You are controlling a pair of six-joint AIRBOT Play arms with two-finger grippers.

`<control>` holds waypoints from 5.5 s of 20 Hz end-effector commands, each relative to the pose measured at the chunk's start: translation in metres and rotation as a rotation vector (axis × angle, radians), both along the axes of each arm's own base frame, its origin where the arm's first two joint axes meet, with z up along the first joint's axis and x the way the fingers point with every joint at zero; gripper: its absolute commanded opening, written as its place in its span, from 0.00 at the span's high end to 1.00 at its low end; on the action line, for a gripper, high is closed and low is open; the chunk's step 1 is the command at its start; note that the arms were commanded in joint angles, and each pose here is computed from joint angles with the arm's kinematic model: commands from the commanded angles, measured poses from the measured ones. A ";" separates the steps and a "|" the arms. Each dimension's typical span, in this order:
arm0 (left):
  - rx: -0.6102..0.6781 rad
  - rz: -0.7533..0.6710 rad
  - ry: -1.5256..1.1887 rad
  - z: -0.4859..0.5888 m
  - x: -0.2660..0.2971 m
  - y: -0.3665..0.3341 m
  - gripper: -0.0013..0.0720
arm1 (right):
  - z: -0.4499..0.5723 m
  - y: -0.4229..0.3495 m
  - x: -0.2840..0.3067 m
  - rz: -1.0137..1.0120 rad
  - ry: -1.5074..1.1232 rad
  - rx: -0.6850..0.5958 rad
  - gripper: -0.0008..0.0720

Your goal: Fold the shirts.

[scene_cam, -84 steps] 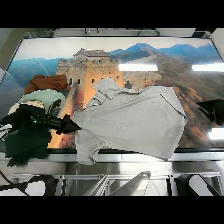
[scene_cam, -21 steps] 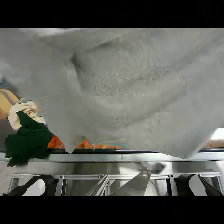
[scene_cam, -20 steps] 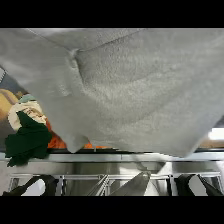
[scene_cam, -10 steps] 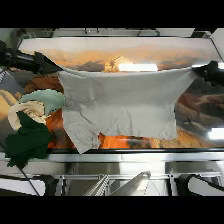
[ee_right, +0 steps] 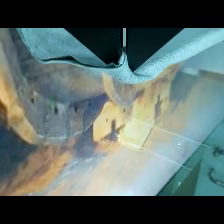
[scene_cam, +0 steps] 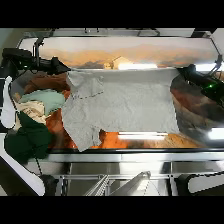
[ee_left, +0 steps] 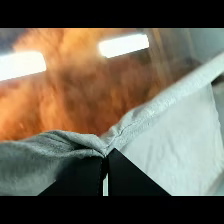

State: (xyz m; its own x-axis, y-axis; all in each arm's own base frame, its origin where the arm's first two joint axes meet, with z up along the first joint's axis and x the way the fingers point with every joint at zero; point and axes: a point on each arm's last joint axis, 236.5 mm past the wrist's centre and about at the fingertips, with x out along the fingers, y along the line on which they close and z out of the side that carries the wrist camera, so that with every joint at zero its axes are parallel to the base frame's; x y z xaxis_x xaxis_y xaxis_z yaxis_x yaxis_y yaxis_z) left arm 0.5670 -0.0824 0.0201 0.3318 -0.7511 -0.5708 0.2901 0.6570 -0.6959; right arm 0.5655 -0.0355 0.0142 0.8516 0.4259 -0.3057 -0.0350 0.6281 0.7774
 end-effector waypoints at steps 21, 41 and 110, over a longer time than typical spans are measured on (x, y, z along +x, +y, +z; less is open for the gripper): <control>0.059 -0.059 0.346 -0.108 -0.099 0.012 0.97 | -0.111 0.052 -0.082 0.283 0.372 -0.125 0.97; -0.028 -0.091 0.402 0.018 -0.236 0.020 0.03 | -0.116 -0.003 -0.270 0.366 0.918 -0.023 0.21; -0.103 0.038 0.450 -0.006 -0.218 0.002 0.96 | -0.025 0.038 -0.165 0.366 0.450 0.165 0.97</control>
